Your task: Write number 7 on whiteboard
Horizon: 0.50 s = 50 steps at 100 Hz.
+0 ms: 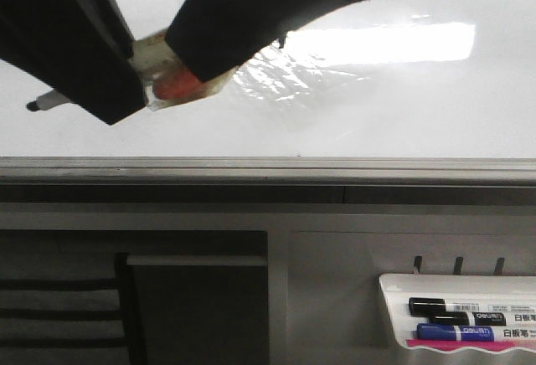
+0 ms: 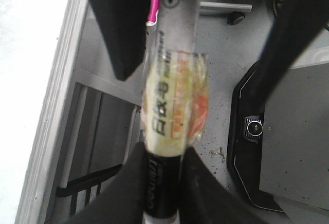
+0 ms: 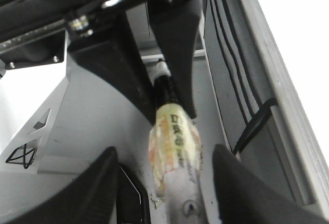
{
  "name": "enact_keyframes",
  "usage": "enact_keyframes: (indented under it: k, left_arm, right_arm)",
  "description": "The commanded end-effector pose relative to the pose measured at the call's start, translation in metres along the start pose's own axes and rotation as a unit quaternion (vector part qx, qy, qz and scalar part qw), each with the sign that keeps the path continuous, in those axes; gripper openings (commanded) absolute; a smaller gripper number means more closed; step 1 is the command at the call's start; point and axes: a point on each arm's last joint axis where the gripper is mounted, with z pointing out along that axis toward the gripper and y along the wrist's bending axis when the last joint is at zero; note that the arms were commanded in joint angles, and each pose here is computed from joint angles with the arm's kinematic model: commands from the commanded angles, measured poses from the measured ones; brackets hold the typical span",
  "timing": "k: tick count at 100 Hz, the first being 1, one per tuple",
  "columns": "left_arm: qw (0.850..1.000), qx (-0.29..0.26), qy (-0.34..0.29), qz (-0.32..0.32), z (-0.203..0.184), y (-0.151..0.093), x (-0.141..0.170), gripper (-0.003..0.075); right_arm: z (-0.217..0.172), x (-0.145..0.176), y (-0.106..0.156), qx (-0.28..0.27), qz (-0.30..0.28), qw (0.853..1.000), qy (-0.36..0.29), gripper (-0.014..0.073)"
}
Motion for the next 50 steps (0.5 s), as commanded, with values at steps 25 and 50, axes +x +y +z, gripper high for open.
enact_keyframes:
  k: [25,50]
  left_arm:
    - [0.999,-0.026,-0.042,0.004,-0.0128,0.0021,-0.0116,-0.002]
    - [0.999,-0.026,-0.043,0.004,-0.0129,0.0023,-0.0117,-0.0017]
  right_arm:
    - [-0.0099,-0.0158,-0.0005,0.018,-0.006,0.999,-0.041,0.0149]
    - [-0.0099,-0.0158,-0.0005,0.018,-0.006,0.999,-0.041,-0.0036]
